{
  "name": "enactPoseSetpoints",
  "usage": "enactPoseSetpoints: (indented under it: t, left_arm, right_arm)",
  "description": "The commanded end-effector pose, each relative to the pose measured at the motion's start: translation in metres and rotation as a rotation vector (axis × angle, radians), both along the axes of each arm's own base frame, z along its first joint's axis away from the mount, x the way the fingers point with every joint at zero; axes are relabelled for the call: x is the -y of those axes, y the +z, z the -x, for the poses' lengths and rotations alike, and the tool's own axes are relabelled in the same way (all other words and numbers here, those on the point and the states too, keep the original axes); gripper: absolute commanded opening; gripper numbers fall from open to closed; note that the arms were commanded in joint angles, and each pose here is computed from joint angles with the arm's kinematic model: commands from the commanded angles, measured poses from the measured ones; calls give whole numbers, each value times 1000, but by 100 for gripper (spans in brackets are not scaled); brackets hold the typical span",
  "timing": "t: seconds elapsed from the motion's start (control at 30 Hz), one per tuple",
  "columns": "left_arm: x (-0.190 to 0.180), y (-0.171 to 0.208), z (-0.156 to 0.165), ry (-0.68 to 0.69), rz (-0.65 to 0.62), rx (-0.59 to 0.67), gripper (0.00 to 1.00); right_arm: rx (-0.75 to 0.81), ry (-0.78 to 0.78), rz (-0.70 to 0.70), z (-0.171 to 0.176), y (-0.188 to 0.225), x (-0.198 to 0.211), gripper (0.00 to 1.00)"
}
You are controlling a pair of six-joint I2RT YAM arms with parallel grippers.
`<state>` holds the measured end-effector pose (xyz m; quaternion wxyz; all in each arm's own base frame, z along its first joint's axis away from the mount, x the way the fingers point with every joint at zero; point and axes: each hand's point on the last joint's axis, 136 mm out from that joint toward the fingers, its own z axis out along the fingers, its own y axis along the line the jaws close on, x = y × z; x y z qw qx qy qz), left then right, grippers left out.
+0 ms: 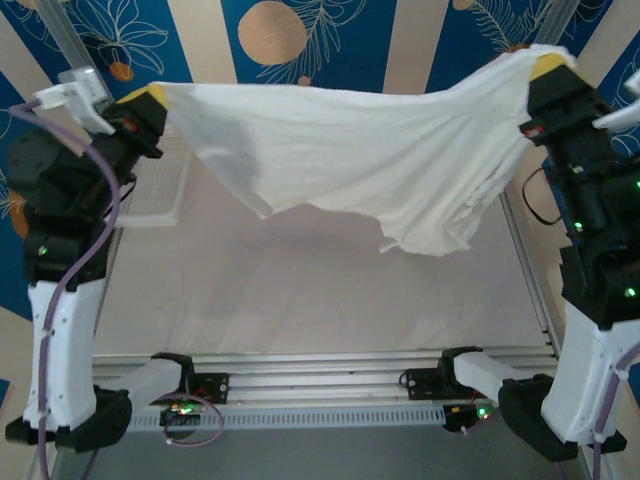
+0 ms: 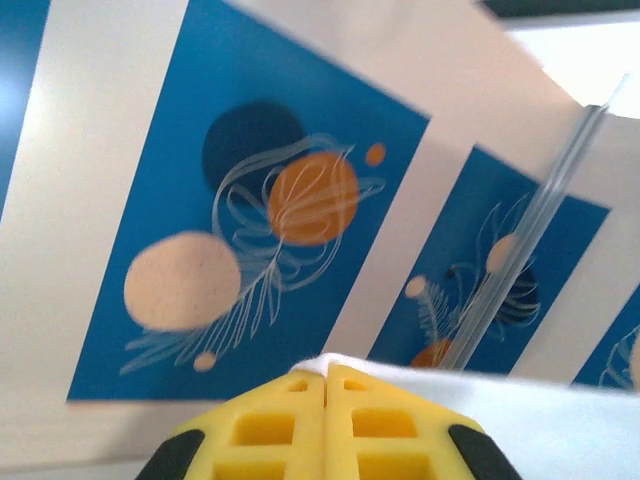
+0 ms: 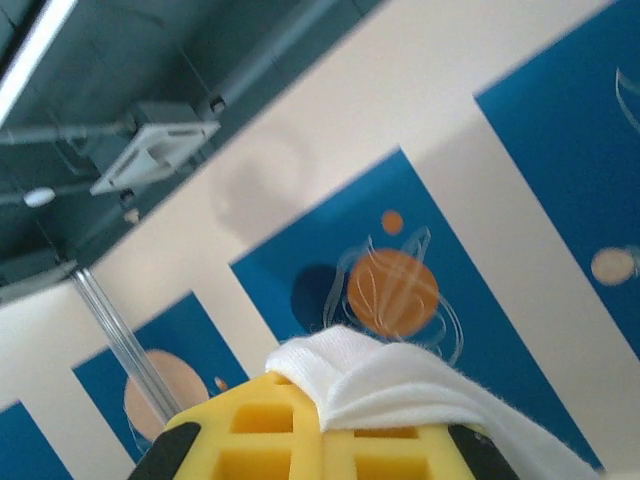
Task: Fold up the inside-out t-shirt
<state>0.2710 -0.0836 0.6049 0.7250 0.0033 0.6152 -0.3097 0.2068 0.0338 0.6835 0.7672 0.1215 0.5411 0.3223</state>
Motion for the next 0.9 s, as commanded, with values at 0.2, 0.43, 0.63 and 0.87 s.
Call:
enactPoseSetpoints:
  t: [0.2,0.43,0.63,0.87]
  left_arm:
    - [-33,69,96,149,-54,246,0]
    - [-42,75,104,204,-71,253,0]
    - [-64,55,79,346,-78,146,0]
    - [-52,12,3,331,-123,-1,0]
  right_arm:
    - [252,-20,82,69,62,2,0]
    - [290,-25,138,85,75,-1,0]
    - [184,-54,179,55,55,-1,0]
    - [-71,-34,278,-56,-5,-16,0]
